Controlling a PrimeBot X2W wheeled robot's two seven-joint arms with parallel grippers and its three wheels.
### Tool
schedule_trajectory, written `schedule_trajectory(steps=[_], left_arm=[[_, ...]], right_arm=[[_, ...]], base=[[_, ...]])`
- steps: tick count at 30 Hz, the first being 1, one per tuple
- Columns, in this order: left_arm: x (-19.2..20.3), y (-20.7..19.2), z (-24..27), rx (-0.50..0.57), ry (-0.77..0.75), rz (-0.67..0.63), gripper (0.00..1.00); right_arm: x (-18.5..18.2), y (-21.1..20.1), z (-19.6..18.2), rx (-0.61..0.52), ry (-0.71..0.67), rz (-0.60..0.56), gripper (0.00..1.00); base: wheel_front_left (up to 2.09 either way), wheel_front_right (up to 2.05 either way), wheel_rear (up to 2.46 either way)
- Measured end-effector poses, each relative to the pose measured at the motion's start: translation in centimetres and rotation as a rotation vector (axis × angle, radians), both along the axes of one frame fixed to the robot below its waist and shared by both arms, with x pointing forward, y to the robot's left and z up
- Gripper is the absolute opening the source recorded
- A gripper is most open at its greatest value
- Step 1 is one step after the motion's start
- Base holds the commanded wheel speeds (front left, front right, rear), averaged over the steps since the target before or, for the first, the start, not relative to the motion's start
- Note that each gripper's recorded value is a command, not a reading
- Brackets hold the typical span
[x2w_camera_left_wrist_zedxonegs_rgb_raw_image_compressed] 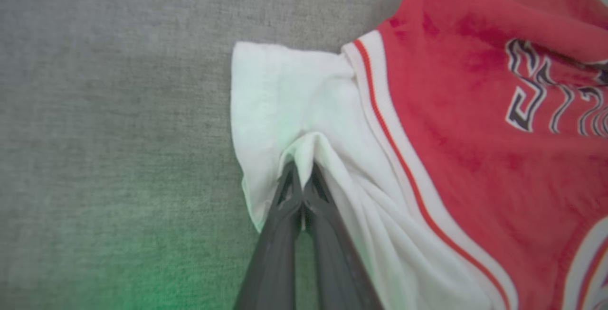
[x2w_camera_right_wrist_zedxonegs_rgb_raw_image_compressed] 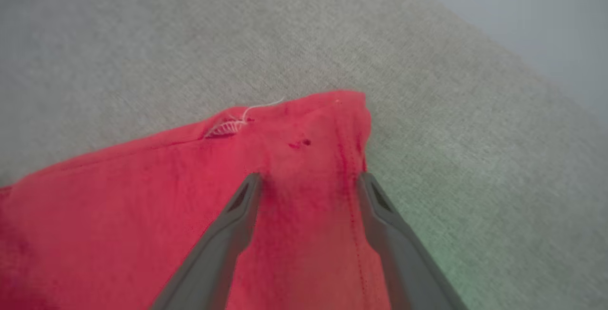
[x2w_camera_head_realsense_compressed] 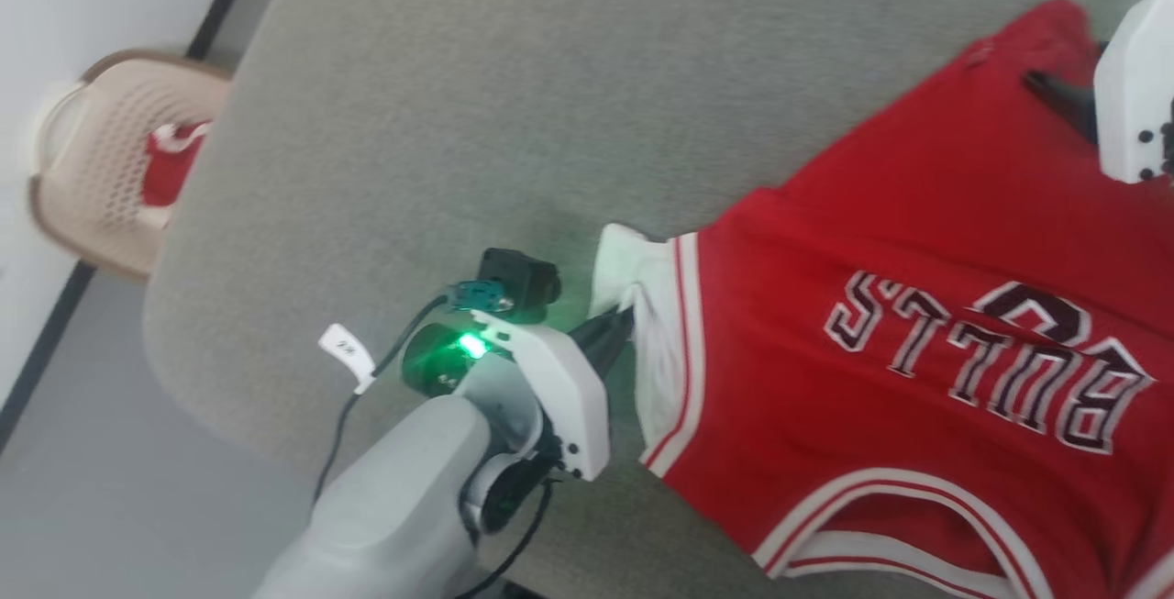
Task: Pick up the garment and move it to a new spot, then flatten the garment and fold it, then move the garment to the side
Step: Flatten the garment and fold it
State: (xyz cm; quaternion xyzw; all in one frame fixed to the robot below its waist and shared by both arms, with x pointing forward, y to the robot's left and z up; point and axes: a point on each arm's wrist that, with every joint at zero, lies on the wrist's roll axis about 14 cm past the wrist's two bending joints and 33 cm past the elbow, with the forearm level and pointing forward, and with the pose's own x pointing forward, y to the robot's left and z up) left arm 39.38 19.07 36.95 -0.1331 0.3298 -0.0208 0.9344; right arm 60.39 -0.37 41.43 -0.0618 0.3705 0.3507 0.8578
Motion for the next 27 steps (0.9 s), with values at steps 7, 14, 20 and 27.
schedule_trajectory(steps=[7,14,20,27], left_arm=[[-0.2,0.5,-0.7,-0.009,0.003,0.03,0.0],[-0.1,0.7,-1.5,-0.014,0.016,0.038,0.0],[0.6,0.8,-1.3,-0.011,0.006,0.01,0.0],[4.9,4.3,2.6,0.098,-0.05,-0.028,0.0]], right_arm=[[0.7,0.8,-4.1,-0.146,0.109,0.037,1.0],[0.2,0.9,-5.7,-0.174,0.224,0.036,0.0],[0.2,0.4,-4.4,-0.155,0.182,0.034,0.0],[0.7,-2.6,0.2,-0.109,0.071,-0.006,0.0]], base=[[0.0,0.0,0.0],[0.0,0.0,0.0],[0.0,0.0,0.0],[0.0,0.0,0.0]])
